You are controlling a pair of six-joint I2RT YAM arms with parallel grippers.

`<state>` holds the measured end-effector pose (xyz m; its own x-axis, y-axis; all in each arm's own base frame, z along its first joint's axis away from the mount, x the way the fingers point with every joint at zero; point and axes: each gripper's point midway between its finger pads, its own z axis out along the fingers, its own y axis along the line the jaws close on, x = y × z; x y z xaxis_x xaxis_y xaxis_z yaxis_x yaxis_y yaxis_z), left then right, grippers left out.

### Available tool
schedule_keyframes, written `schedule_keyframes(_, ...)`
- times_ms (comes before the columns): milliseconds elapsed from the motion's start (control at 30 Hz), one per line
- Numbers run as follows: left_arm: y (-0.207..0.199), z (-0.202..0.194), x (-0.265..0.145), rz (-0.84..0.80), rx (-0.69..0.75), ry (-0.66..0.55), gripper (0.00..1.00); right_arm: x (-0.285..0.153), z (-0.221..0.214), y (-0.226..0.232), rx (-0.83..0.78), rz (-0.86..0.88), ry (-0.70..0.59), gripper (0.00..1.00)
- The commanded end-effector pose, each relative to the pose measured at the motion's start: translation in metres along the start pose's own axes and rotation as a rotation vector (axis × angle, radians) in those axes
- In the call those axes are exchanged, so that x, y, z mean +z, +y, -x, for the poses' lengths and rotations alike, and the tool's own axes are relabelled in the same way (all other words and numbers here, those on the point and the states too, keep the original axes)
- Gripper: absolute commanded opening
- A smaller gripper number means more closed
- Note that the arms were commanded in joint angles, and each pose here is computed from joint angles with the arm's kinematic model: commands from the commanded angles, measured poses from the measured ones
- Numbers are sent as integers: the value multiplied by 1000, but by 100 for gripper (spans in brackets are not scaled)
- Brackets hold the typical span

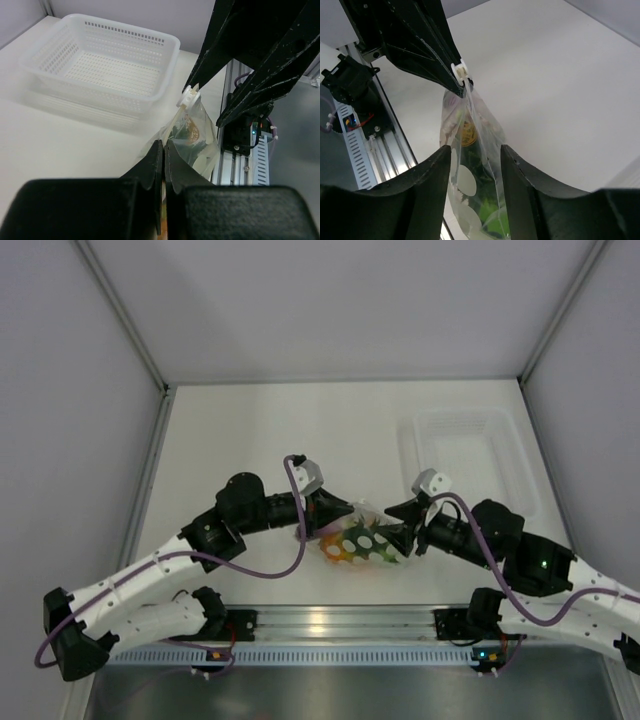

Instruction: Open the zip-top bag and remove the fake food

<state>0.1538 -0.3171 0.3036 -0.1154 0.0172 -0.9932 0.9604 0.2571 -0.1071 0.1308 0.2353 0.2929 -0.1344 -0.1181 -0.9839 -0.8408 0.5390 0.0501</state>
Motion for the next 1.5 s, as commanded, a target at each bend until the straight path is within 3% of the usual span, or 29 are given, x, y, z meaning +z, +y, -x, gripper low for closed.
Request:
schedule_keyframes(0,-5,33,-6,-15,45,-106,0,0,13,1,-17,13,-50,47)
schedule_keyframes(100,-9,34,-6,-33,44,-107,0,1,17,0,-36,13,-56,58)
schedule_keyframes(400,-19,37,-6,-87,38,-107,0,24,30,14,-98,86,-40,61)
schedule_keyframes(500,-20,37,-7,-91,42,-108,0,34,29,18,-108,102,-29,49)
schedule_keyframes(533,-19,37,-7,-86,43,-109,0,37,29,20,-116,112,-25,35)
schedule_keyframes(667,-19,36,-10,-78,44,-114,0,37,32,23,-119,131,-36,14)
schedule_keyframes(800,-17,35,-12,-67,48,-115,0,32,39,22,-117,123,-60,18)
schedule_keyframes(833,-19,36,-12,-72,47,-117,0,30,42,21,-118,122,-70,39)
schedule_keyframes(1000,-20,35,-11,-84,46,-113,0,26,51,20,-117,116,-82,40)
schedule_keyframes(1100,-20,35,-10,-86,47,-110,0,26,55,21,-118,117,-84,38)
schedule_keyframes(1200,-20,34,-10,-85,44,-109,0,28,54,22,-118,120,-76,29)
schedule_keyframes(1233,-20,34,-10,-85,41,-109,0,29,54,22,-120,122,-74,18)
schedule_keyframes(1333,-18,35,-11,-75,41,-111,0,31,49,24,-124,132,-58,2)
schedule_keyframes(1467,-17,36,-12,-61,41,-119,0,30,49,25,-125,138,-70,0)
